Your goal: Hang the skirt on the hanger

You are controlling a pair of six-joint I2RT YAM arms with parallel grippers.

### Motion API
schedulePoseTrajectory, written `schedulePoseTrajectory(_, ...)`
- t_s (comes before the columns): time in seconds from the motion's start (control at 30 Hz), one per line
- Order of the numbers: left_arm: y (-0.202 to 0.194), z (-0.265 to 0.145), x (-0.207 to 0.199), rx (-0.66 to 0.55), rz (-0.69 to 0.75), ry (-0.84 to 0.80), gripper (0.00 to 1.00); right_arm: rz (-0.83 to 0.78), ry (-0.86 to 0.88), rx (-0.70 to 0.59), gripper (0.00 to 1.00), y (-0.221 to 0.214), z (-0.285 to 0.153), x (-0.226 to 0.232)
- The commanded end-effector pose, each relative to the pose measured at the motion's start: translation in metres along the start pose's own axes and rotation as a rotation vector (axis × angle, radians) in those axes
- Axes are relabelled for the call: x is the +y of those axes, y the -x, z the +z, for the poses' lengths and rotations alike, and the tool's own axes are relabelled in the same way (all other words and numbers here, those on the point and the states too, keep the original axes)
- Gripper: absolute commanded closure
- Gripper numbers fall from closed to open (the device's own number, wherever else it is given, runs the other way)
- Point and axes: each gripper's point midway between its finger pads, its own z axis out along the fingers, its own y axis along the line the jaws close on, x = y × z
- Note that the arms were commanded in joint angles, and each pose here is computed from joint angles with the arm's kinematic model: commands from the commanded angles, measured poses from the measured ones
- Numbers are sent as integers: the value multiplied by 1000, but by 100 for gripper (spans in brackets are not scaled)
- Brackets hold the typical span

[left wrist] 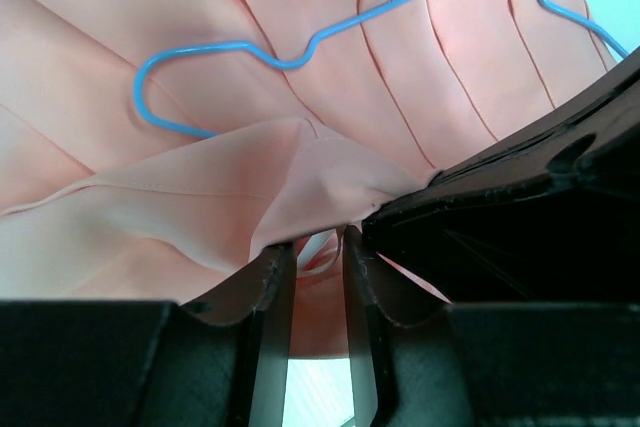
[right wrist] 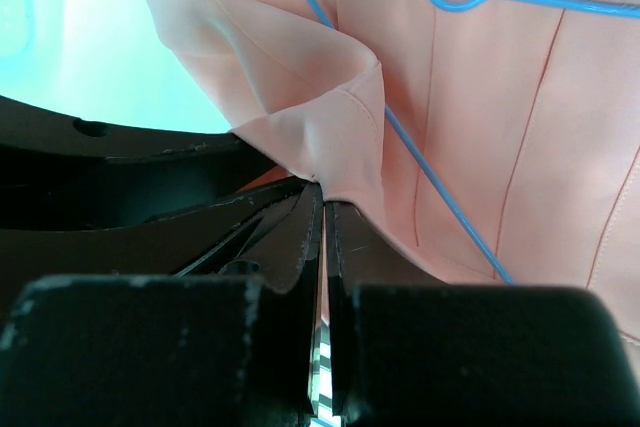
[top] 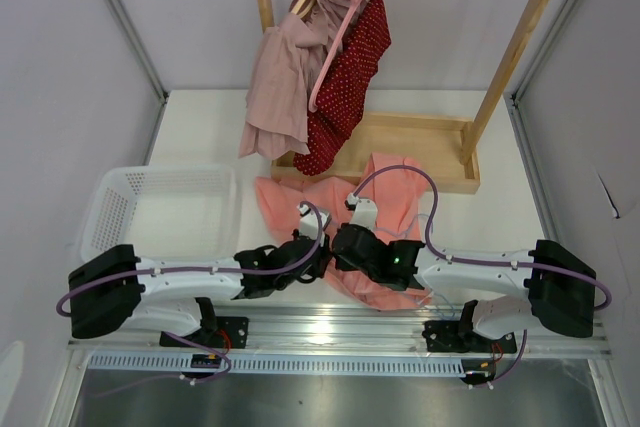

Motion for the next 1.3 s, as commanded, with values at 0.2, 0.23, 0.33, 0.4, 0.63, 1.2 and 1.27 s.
schedulePoseTrajectory(0.2,15,4,-15,-74,-15,-34,74,48,58,-56,100,24,-9,24)
schedulePoseTrajectory(0.23,13,5,-14,-70,-12,-33,74,45,57,-56,100,24,-9,24)
schedulePoseTrajectory(0.33,11,6,-14,-62,-8,-31,76,47,59,-55,100,24,-9,24)
schedulePoseTrajectory(0.4,8,7,-14,-57,-8,-33,79,47,57,-57,100,24,-9,24)
schedulePoseTrajectory(0.63,9,6,-16,-66,-16,-50,91,47,56,-54,100,23,-8,23)
schedulePoseTrajectory(1.2,-4,-2,-14,-17,-27,-79,100,56,16,-31,89,17,-2,14)
schedulePoseTrajectory(1.27,-4,-3,-14,-15,-44,-89,100,59,15,-33,78,18,-2,13)
